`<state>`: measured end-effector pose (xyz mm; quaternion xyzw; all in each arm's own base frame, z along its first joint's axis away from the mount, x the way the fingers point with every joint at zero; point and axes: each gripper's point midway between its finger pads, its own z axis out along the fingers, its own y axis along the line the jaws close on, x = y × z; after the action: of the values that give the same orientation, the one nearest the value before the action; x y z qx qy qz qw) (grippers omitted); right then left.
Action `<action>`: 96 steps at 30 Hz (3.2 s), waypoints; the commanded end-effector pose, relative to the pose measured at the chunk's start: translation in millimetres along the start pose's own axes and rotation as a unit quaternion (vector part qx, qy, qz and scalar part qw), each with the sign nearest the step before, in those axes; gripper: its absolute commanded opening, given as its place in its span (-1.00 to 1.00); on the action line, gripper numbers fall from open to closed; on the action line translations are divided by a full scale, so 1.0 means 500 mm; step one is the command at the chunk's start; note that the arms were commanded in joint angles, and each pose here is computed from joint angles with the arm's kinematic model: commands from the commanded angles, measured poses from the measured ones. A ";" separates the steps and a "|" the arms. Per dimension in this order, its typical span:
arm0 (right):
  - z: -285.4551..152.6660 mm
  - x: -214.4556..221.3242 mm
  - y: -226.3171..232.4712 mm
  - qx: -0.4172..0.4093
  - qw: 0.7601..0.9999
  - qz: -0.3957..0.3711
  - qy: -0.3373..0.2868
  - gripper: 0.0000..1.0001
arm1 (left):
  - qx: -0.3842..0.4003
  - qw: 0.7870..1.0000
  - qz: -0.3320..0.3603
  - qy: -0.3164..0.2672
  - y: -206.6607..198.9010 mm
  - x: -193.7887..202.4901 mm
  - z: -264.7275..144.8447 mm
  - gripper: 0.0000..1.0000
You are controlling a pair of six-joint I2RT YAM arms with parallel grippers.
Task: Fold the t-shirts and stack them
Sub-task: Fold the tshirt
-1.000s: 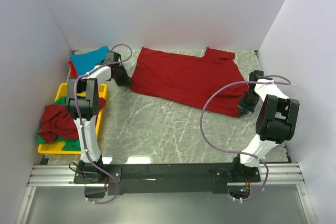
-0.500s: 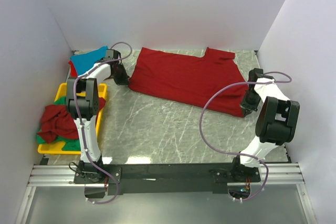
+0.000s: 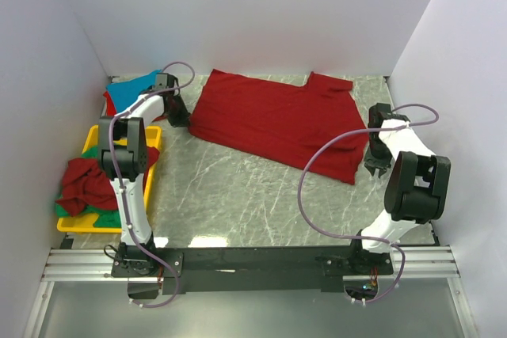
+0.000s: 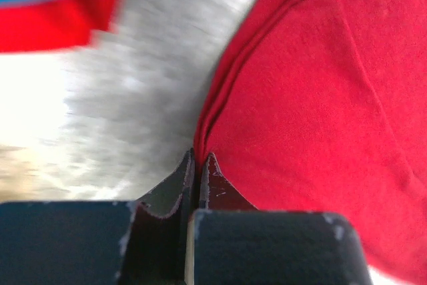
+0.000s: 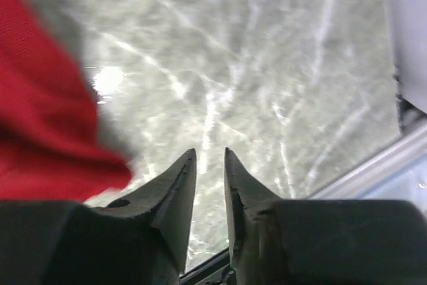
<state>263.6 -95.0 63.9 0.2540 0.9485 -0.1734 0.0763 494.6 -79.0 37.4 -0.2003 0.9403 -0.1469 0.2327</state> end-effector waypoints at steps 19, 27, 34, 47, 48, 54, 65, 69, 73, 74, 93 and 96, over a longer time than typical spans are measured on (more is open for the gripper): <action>-0.011 0.092 0.144 -0.208 0.976 0.013 0.063 -0.20 | 0.002 1.000 -0.003 -0.006 0.044 0.005 0.001 -0.99; 0.010 0.059 0.140 -0.181 0.981 0.032 0.056 -0.19 | 0.003 1.000 -0.002 -0.006 0.041 0.003 -0.004 -0.99; 0.007 0.025 0.121 -0.196 0.977 0.072 0.044 -0.18 | 0.002 1.000 -0.003 -0.003 0.043 0.007 -0.001 -0.99; 0.034 -0.008 0.144 -0.222 0.970 0.080 0.059 -0.17 | -0.002 1.000 -0.006 0.000 0.044 0.004 0.005 -0.99; 0.035 -0.007 0.145 -0.222 0.970 0.079 0.060 -0.17 | -0.003 1.000 -0.006 0.000 0.045 0.003 0.005 -0.99; 0.056 0.010 0.149 -0.217 0.970 0.074 0.078 -0.27 | -0.006 1.000 -0.007 0.003 0.049 0.009 0.008 -0.99; 0.051 -0.017 0.109 -0.171 0.980 0.074 0.066 -1.00 | -0.018 1.000 -0.004 -0.008 0.059 0.004 0.002 -0.99; 0.039 -0.049 0.063 -0.131 0.988 0.069 0.045 -1.00 | -0.018 1.000 0.000 -0.014 0.060 0.001 -0.001 -0.99; 0.036 -0.060 0.040 -0.108 0.992 0.060 0.041 -1.00 | -0.017 1.000 0.002 -0.016 0.061 0.004 -0.006 -0.99; 0.036 -0.058 0.040 -0.108 0.992 0.058 0.042 -1.00 | -0.016 1.000 0.002 -0.015 0.060 0.006 -0.006 -0.99; -0.025 -0.057 0.039 -0.142 0.988 0.064 0.017 -0.14 | 0.020 1.000 0.005 0.000 0.022 0.055 -0.066 0.13; -0.070 -0.085 0.070 -0.204 0.976 0.069 -0.009 -0.11 | 0.030 0.999 0.008 -0.016 -0.004 0.035 -0.097 0.28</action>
<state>289.8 -82.9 55.5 0.3035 0.9496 -0.0259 0.0737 456.9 -76.0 36.3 -0.1961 0.9388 -0.1644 0.2307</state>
